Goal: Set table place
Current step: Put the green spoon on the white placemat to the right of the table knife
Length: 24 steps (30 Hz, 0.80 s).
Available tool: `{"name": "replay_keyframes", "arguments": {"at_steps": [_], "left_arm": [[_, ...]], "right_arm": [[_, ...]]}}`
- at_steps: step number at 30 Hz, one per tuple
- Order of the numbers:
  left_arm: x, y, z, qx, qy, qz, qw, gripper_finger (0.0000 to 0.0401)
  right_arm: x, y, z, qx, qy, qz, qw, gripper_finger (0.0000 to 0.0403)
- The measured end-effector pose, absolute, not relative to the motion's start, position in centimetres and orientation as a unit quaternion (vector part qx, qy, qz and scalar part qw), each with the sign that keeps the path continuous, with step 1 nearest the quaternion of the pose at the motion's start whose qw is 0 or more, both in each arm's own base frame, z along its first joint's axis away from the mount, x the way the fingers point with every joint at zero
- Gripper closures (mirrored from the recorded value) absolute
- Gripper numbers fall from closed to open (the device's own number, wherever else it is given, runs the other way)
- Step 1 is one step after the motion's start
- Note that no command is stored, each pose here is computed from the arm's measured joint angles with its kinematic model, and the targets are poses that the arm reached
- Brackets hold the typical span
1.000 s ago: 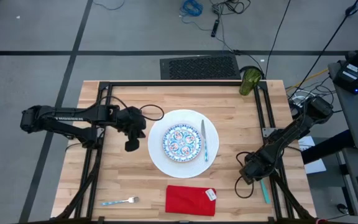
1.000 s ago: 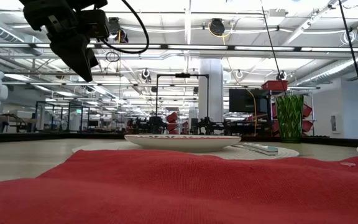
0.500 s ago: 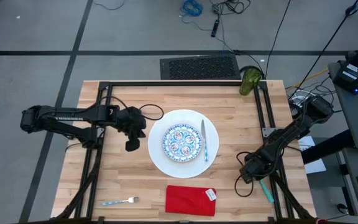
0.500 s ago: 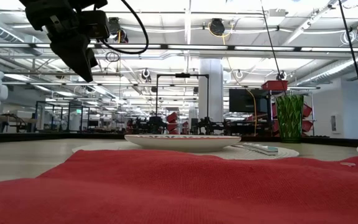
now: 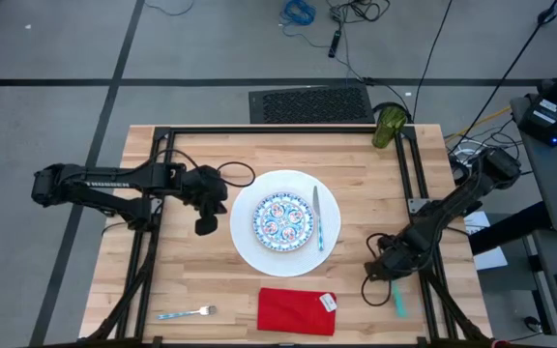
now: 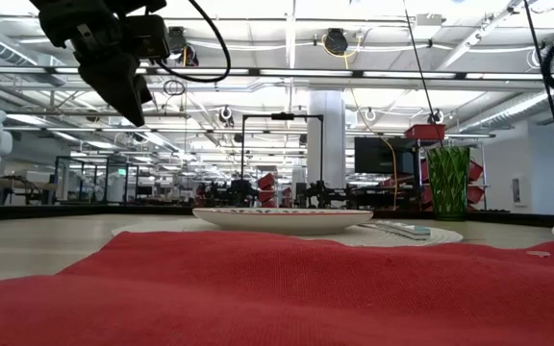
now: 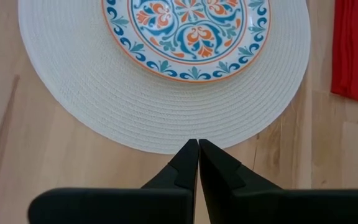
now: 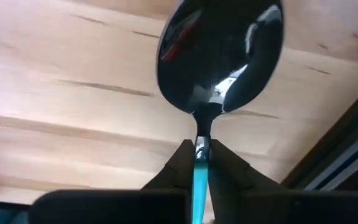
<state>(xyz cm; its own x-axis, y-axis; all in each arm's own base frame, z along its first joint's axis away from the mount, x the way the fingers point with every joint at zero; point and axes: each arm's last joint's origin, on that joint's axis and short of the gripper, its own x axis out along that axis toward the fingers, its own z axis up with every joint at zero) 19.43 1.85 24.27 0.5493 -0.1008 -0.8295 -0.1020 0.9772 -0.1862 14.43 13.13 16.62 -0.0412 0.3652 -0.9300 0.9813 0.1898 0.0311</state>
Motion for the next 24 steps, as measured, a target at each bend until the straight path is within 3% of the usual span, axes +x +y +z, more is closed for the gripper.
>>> {"name": "replay_keyframes", "arguments": {"at_steps": [11, 24], "left_arm": [[19.4, 1.9, 24.3, -0.075, 0.473, -0.016, 0.877, 0.0401], [19.4, 1.9, 24.3, -0.06, 0.474, -0.02, 0.878, 0.0401]], "right_arm": [[19.8, 8.6, 19.9, 0.609, 0.512, -0.362, 0.486, 0.0398], [25.6, -2.3, 19.8, 0.586, 0.48, -0.358, 0.546, 0.0398]]}}
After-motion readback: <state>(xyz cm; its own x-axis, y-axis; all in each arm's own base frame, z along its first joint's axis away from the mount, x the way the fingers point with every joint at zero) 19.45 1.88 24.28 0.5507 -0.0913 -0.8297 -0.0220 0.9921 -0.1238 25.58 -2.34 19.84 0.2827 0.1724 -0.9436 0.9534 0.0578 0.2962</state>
